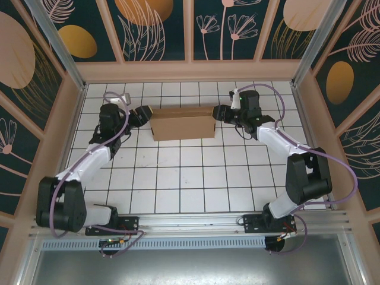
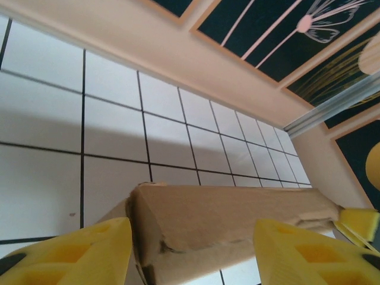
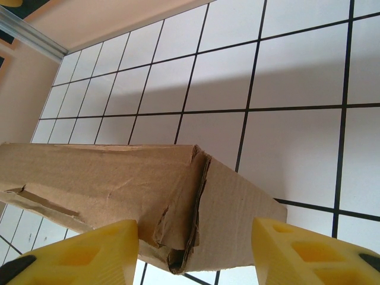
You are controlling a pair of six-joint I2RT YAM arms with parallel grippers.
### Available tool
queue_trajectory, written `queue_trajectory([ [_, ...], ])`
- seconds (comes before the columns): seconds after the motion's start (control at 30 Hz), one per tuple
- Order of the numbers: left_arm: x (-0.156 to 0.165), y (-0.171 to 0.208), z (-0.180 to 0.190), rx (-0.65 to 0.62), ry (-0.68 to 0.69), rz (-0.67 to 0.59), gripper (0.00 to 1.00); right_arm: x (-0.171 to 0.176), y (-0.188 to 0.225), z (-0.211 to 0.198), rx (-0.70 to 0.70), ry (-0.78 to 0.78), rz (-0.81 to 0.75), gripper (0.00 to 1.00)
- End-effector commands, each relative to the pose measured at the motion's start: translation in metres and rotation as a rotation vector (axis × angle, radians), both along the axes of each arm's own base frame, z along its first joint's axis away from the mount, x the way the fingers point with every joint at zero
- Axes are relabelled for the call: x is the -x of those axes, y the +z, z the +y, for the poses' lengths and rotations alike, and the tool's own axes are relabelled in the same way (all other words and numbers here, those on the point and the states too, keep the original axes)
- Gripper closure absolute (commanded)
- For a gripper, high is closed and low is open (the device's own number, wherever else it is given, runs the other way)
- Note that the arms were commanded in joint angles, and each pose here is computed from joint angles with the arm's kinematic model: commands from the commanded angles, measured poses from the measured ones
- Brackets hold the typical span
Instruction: Fold the paper box
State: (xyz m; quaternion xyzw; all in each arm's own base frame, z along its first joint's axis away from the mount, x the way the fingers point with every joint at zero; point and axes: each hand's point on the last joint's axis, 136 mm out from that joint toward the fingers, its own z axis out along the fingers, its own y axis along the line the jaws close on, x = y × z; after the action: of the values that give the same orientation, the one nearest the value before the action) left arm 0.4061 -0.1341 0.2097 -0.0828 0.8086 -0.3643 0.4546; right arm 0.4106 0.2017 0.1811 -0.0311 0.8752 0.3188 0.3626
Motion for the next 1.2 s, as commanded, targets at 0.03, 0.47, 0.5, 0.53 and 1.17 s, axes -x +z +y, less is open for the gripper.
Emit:
queue_trajectory([
  [0.03,-0.014,-0.008,-0.001,0.078,0.028,0.025,0.46,-0.002,0.0,-0.003,0.026,-0.029,0.011,0.48],
  [0.47,0.016,-0.103,0.009,0.088,0.09,0.216,0.6,0.022,-0.067,-0.015,0.066,-0.065,0.163,0.52],
  [0.5,0.015,-0.102,0.009,0.085,0.086,0.215,0.62,0.022,-0.062,-0.013,0.06,-0.055,0.148,0.52],
  [0.53,0.014,-0.1,0.008,0.079,0.081,0.211,0.63,0.02,-0.051,-0.013,0.054,-0.05,0.123,0.52],
  [1.17,0.009,-0.084,0.003,0.04,0.03,0.177,0.64,-0.013,-0.009,0.009,-0.076,0.023,0.073,0.5],
])
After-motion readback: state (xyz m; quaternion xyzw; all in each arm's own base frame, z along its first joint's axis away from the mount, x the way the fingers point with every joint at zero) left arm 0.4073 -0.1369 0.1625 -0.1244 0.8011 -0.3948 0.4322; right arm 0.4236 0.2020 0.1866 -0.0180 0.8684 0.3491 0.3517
